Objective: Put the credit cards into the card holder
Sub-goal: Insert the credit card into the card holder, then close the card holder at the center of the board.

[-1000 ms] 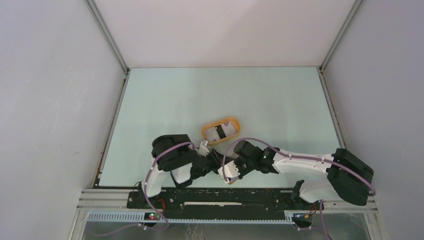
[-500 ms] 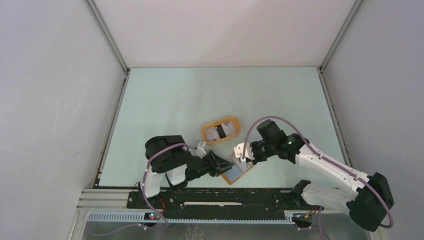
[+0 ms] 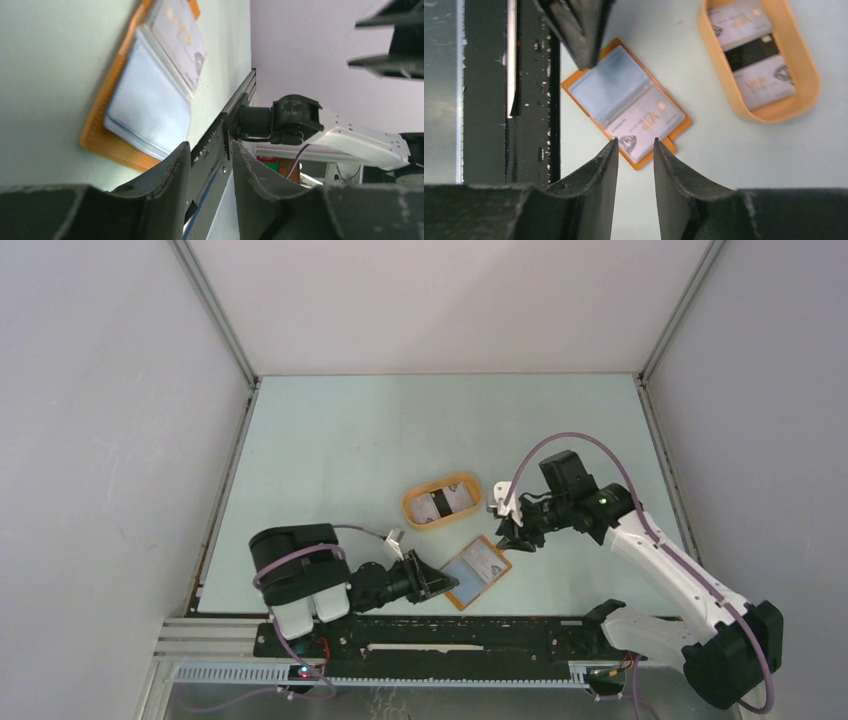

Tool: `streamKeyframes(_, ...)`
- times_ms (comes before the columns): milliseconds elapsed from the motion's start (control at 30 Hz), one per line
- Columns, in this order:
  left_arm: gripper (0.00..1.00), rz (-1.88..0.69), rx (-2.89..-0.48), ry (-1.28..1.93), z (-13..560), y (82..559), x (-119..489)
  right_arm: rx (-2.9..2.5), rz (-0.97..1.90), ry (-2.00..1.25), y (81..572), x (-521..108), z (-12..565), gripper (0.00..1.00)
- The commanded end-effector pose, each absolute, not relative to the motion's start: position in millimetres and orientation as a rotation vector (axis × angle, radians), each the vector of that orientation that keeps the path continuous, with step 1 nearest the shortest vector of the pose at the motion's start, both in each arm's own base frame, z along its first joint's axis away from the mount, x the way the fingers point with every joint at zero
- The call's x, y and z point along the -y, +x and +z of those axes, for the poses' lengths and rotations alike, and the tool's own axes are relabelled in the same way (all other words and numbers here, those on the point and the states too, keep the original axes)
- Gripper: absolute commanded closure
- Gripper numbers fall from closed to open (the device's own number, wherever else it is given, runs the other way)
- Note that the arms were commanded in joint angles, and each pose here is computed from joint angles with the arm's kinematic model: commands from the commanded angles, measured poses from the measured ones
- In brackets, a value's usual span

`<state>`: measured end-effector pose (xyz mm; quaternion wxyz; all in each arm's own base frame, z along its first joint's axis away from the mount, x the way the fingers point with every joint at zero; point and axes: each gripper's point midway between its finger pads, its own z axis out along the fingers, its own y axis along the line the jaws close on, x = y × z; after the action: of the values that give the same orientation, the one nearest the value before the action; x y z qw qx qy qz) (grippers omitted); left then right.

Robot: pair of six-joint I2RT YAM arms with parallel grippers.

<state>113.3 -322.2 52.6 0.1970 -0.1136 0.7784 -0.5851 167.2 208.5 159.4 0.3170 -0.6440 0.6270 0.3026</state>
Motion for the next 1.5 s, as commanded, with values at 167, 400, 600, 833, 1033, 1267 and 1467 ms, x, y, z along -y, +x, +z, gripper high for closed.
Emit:
streamKeyframes(167, 0.56, -1.573, -2.008, 0.001, 78.7, 102.0, 305.2, -1.707, 0.841, -1.239, 192.5, -184.7, 229.3, 0.1)
streamKeyframes(400, 0.54, -1.326, -2.015, 0.25, 77.5, 106.1, 305.6, -1.869, 1.092, -1.231, 182.7, -191.0, 193.0, 0.04)
streamKeyframes(600, 0.41, -0.909, -1.916, 0.452, 118.8, 129.1, 279.4, -2.08, 1.032, -1.172, 199.8, -186.0, 150.8, 0.07)
streamKeyframes(833, 0.11, -0.8, -1.836, 0.488, 142.1, 139.4, 258.8, -2.3, 0.919, -1.194, 208.8, -182.7, 103.0, 0.11)
streamKeyframes(1033, 0.0, -0.846, -1.856, 0.484, 123.9, 132.9, 259.3, -2.373, 0.781, -1.359, 214.3, -191.8, 73.6, 0.2)
streamKeyframes(1267, 0.0, -0.934, -1.878, 0.549, 90.7, 115.4, 262.3, -2.283, 0.724, -1.585, 208.9, -200.8, 61.6, 0.29)
streamKeyframes(1467, 0.0, -0.912, -1.91, 0.531, 82.9, 116.9, 257.3, -2.146, 0.708, -1.652, 211.5, -197.6, 70.7, 0.28)
